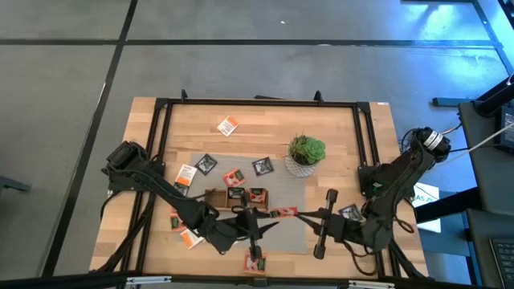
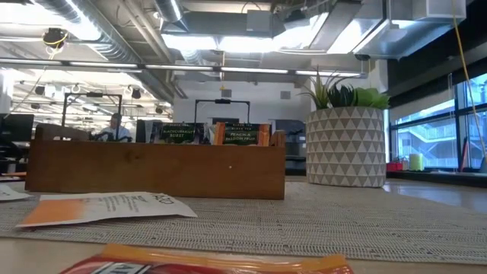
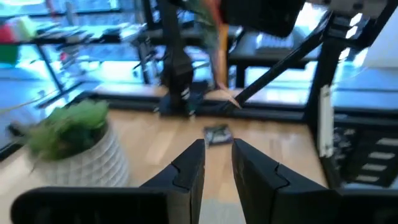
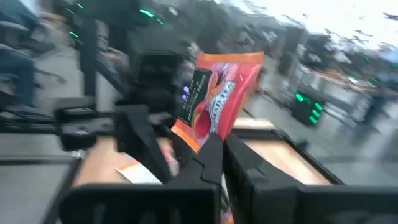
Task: Pick & Place Tea
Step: Put the orange tea bag into the right section of the wooden organizer
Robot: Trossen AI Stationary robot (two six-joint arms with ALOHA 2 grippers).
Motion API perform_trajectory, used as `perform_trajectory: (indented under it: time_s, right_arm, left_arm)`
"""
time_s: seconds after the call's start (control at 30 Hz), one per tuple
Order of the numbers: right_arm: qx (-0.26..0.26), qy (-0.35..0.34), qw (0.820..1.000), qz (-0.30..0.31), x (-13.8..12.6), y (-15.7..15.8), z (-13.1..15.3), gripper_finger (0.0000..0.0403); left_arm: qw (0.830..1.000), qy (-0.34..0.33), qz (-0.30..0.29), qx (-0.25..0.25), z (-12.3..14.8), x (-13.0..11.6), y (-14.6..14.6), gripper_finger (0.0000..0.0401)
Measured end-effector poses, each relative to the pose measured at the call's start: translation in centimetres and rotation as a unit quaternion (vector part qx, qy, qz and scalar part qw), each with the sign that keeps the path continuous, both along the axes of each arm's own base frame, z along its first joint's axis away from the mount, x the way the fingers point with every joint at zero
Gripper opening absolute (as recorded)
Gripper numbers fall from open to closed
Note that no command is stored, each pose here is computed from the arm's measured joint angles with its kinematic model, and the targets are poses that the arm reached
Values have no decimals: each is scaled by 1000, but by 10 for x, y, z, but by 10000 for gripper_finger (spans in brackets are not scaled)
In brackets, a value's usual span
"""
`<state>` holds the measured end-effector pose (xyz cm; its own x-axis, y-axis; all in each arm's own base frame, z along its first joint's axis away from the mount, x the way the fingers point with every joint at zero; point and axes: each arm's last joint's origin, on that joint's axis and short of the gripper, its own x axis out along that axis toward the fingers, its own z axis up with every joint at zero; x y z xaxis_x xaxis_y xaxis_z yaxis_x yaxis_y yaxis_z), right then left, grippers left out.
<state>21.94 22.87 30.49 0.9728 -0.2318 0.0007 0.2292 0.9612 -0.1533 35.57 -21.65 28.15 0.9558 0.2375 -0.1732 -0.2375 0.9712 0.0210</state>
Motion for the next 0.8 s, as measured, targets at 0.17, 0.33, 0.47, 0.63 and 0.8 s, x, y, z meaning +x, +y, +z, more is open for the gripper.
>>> perform_trajectory:
  time_s: [0.17, 0.33, 0.47, 0.63, 0.8]
  right_arm:
    - [-12, -19, 999, 33, 0, 2, 7, 9]
    - [-18, -42, 998, 44, 0, 2, 14, 10]
    - [-23, -70, 995, 61, -1, 2, 22, 10]
    - [-35, -113, 988, 100, -3, 2, 32, 10]
    - [-56, -146, 982, 110, -5, 1, 39, 10]
  left_arm:
    - [999, -29, -39, -4, 8, 3, -2, 92]
    - [996, -64, -60, -6, 16, 4, -3, 147]
    - [994, -100, -39, 4, 25, 4, -2, 201]
    - [987, -156, -36, 15, 39, 2, -1, 238]
    - [979, -181, -91, 24, 44, 4, -2, 246]
